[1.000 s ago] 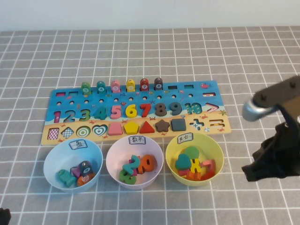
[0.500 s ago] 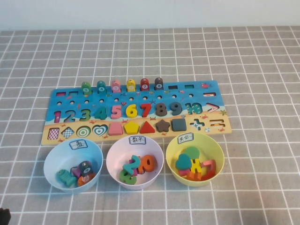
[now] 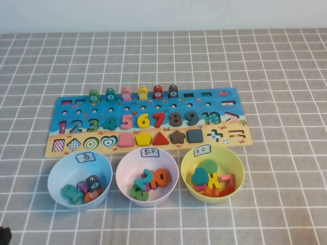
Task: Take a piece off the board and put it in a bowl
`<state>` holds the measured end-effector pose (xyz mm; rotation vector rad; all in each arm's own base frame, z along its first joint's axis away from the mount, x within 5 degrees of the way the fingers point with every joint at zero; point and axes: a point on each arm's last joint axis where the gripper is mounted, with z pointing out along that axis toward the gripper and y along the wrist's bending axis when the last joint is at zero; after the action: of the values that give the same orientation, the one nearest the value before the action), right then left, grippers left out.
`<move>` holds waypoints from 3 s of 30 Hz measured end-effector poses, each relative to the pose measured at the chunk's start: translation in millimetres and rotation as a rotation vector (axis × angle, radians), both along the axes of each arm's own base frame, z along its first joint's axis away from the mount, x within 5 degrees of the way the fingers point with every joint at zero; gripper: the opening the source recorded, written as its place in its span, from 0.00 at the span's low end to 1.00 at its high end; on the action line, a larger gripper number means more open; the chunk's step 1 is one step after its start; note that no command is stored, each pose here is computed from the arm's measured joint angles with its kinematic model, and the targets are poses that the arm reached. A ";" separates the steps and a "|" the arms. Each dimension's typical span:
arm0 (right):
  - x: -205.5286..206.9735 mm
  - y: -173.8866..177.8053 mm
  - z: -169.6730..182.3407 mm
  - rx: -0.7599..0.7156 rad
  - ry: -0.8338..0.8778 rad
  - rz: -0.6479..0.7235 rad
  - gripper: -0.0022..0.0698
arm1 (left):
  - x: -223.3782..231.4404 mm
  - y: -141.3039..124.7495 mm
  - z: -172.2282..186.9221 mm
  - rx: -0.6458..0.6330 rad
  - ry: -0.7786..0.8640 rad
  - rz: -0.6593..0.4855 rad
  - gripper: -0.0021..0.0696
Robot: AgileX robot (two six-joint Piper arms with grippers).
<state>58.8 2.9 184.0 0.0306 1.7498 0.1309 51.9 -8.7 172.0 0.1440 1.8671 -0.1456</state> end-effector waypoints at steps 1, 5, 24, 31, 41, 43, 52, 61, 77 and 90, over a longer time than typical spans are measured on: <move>-1.8 -0.6 -0.6 0.000 -0.002 -0.005 0.01 | 0.0 0.0 0.0 0.000 0.000 0.000 0.02; -3.6 -1.6 -3.5 0.000 0.023 -0.013 0.01 | 0.0 0.0 0.0 0.000 0.000 0.000 0.02; -6.2 7.1 -10.2 -0.140 0.084 0.117 0.01 | 0.0 0.0 0.0 0.000 0.000 0.000 0.02; -6.8 8.1 -11.7 -0.123 0.103 0.127 0.01 | 0.0 0.0 0.0 0.000 0.000 0.000 0.02; -6.9 8.4 -11.7 -0.118 0.103 0.128 0.01 | 0.0 0.0 0.0 0.000 0.000 0.000 0.02; -6.9 8.4 -11.7 -0.119 0.103 0.128 0.01 | 0.0 0.0 0.0 0.000 0.000 0.000 0.02; -6.9 8.4 -11.7 -0.120 0.102 0.128 0.01 | 0.0 0.0 0.0 0.000 0.000 0.000 0.02; -6.9 8.4 -11.7 -0.120 0.102 0.128 0.01 | 0.0 0.0 0.0 0.000 0.000 0.000 0.02; -6.9 8.4 -11.7 -0.120 0.102 0.128 0.01 | 0.0 0.0 0.0 0.000 0.000 0.000 0.02; -6.9 8.4 -11.7 -0.120 0.102 0.128 0.01 | 0.0 0.0 0.0 0.000 0.000 0.000 0.02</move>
<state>51.9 11.3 172.3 -0.1647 1.8591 0.1196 51.9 -8.7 172.0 0.1440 1.8671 -0.1456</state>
